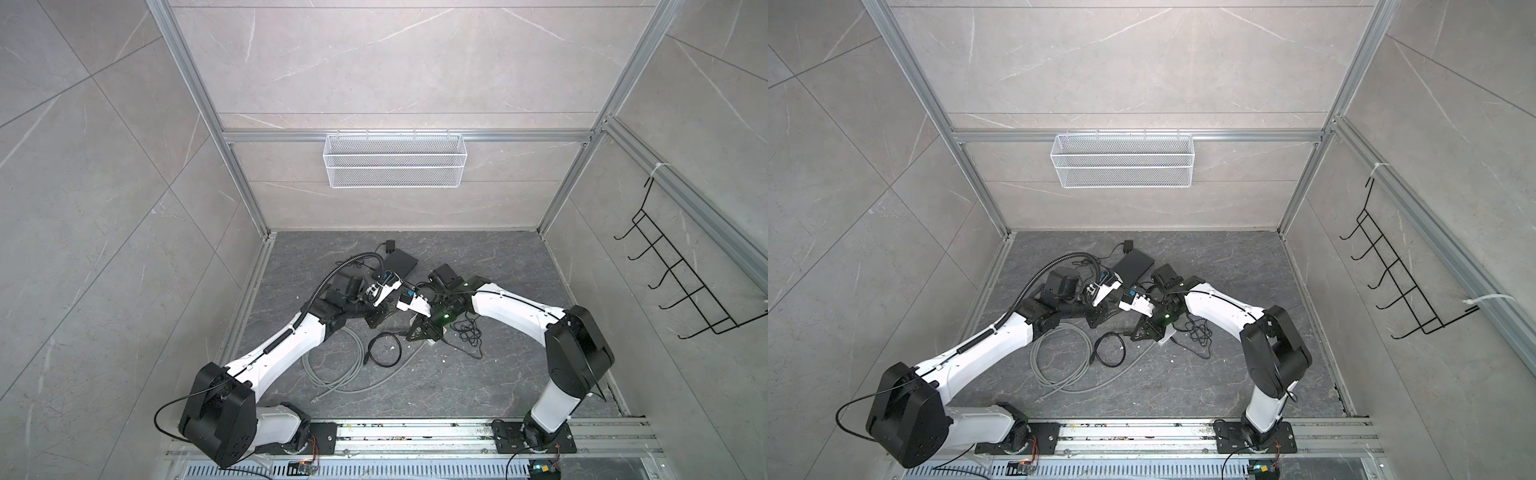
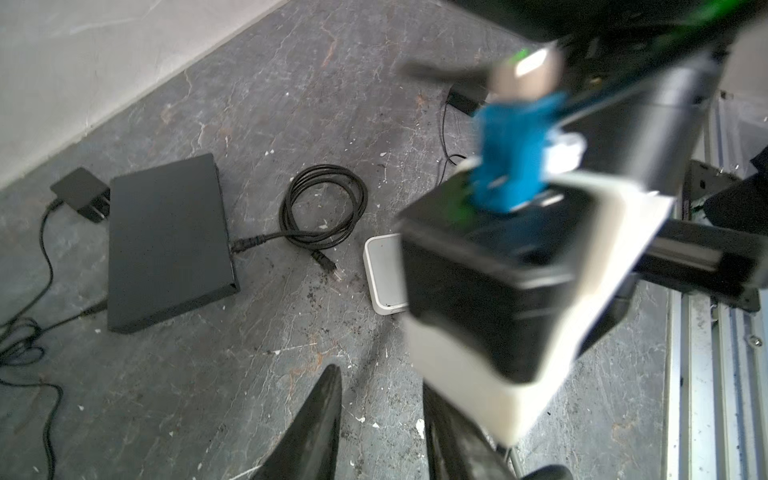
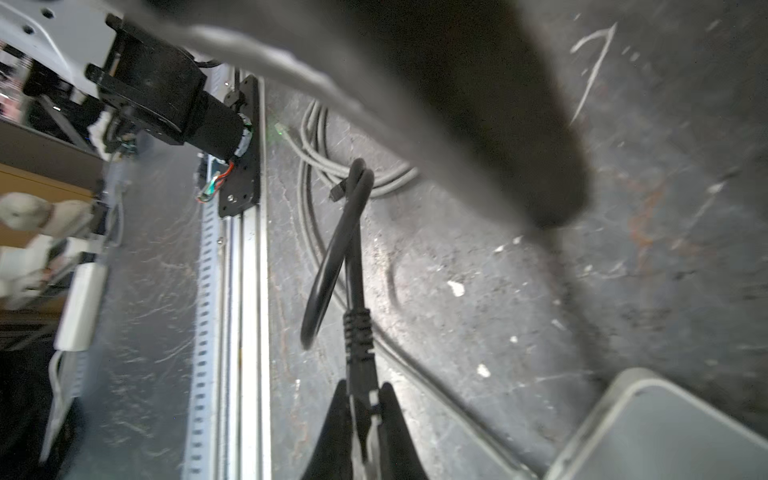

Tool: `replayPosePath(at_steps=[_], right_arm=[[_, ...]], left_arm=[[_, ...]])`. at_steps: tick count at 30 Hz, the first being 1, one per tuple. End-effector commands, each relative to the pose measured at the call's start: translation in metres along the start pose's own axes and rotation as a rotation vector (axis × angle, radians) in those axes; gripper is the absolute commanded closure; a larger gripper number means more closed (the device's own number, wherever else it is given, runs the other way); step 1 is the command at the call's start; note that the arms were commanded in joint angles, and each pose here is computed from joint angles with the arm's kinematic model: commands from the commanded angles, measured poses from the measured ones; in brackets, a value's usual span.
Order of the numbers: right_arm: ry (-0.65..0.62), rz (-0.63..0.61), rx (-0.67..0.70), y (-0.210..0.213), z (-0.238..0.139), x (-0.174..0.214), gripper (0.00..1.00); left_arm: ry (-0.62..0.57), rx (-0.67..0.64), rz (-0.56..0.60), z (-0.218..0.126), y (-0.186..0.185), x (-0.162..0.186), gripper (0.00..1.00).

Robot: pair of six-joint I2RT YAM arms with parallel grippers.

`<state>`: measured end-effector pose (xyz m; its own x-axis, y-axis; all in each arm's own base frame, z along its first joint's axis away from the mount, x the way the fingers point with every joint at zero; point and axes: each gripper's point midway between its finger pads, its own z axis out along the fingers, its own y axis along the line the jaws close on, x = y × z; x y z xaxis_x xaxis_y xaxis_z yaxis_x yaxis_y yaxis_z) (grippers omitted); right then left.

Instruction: Insert the plug into the switch port

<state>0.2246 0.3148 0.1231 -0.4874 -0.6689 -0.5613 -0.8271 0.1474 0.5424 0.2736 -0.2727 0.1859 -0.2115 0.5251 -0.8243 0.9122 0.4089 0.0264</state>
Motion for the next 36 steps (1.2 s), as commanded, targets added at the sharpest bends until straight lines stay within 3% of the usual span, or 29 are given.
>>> replayPosePath(at_steps=[1,5,10,16,20,26,30,36], right_arm=[[-0.021,0.207,-0.138,0.018,-0.004,-0.005,0.95],[-0.058,0.32,-0.177,0.01,-0.012,-0.008,0.96],[-0.086,0.413,-0.211,-0.001,-0.018,-0.007,0.95],[-0.105,0.453,-0.232,-0.009,-0.024,-0.005,0.95],[-0.081,0.435,-0.205,-0.01,-0.024,0.0,0.95],[-0.089,0.446,-0.212,-0.013,-0.021,-0.003,0.95],[-0.072,0.482,-0.216,-0.019,-0.02,-0.006,0.95],[-0.091,0.494,-0.237,-0.014,-0.028,-0.007,0.96]], left_arm=[[0.029,-0.031,0.164,0.001,-0.009,0.001,0.64],[0.096,-0.026,0.189,0.004,-0.018,0.017,0.65],[0.086,-0.02,0.171,0.006,-0.023,0.02,0.62],[0.133,-0.075,0.106,0.014,-0.01,0.034,0.54],[0.046,-0.135,0.02,0.001,0.014,0.025,0.5],[-0.101,0.024,0.049,-0.009,-0.015,-0.011,0.52],[-0.016,0.08,0.157,0.008,-0.044,-0.003,0.52],[0.072,0.119,0.173,0.025,-0.054,0.016,0.52]])
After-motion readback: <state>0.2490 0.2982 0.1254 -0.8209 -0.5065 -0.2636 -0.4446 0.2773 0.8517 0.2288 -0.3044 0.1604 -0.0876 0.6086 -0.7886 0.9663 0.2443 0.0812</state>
